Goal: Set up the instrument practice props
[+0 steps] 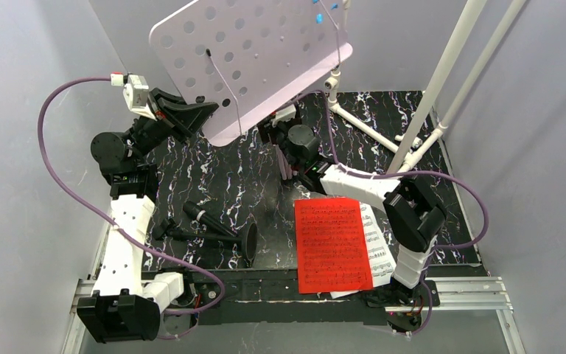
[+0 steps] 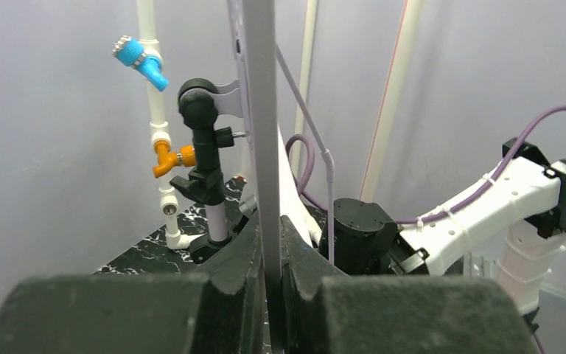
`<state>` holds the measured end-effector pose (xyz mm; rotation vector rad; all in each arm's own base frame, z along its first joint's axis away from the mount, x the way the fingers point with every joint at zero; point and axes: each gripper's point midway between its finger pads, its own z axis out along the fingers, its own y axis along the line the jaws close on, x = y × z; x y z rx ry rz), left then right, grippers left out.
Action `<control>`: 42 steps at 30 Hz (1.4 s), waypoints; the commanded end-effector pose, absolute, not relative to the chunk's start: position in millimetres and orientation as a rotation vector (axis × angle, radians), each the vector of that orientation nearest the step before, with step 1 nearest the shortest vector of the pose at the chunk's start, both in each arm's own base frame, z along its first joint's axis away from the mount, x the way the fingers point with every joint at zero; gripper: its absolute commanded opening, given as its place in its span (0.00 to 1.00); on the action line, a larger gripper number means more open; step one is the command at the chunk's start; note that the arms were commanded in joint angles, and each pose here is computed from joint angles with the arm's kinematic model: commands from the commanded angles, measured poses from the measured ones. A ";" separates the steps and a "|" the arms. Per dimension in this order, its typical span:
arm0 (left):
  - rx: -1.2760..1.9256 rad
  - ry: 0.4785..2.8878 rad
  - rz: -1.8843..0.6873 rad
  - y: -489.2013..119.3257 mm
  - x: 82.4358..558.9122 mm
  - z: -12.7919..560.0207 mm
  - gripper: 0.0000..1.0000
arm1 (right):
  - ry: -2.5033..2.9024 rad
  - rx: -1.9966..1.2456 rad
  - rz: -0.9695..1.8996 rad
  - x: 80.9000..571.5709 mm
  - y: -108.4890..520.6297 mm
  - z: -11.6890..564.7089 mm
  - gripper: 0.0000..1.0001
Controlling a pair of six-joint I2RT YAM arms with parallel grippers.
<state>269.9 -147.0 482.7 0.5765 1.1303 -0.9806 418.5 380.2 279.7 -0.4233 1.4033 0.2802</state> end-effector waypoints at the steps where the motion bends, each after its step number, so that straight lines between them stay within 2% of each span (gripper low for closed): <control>1: 0.849 1.065 -1.010 -168.1 236.8 486.0 0.00 | 1.404 -0.400 0.348 398.7 370.1 317.0 0.81; 3: 0.860 1.067 -1.011 -168.6 237.7 484.2 0.00 | 1.450 -0.431 0.358 388.9 364.3 313.5 0.93; 5: 0.874 1.069 -1.011 -169.2 238.2 481.7 0.00 | 1.488 -0.469 0.362 378.4 357.4 309.1 0.98; 18: 0.881 1.098 -1.097 -180.0 244.8 482.1 0.00 | 1.624 -0.763 0.577 290.9 336.5 268.3 0.98; 24: 0.841 1.105 -1.104 -179.1 246.4 482.5 0.00 | 1.684 -0.684 0.449 294.7 304.6 265.2 0.98; 25: 0.836 1.108 -1.109 -179.0 246.6 482.5 0.00 | 1.687 -0.651 0.412 298.5 297.4 265.7 0.94; 29: 0.820 1.120 -1.127 -179.1 248.7 484.6 0.00 | 1.668 -0.567 0.371 307.3 288.5 269.5 0.69; 32: 0.818 1.129 -1.137 -179.3 251.2 483.7 0.00 | 1.664 -0.530 0.363 313.0 289.2 269.0 0.57; 39: 0.824 1.136 -1.148 -180.0 251.1 483.0 0.00 | 1.645 -0.437 0.407 327.3 303.2 269.2 0.42; 42: 0.830 1.138 -1.151 -180.0 250.8 483.6 0.00 | 1.643 -0.393 0.386 335.5 303.4 263.8 0.41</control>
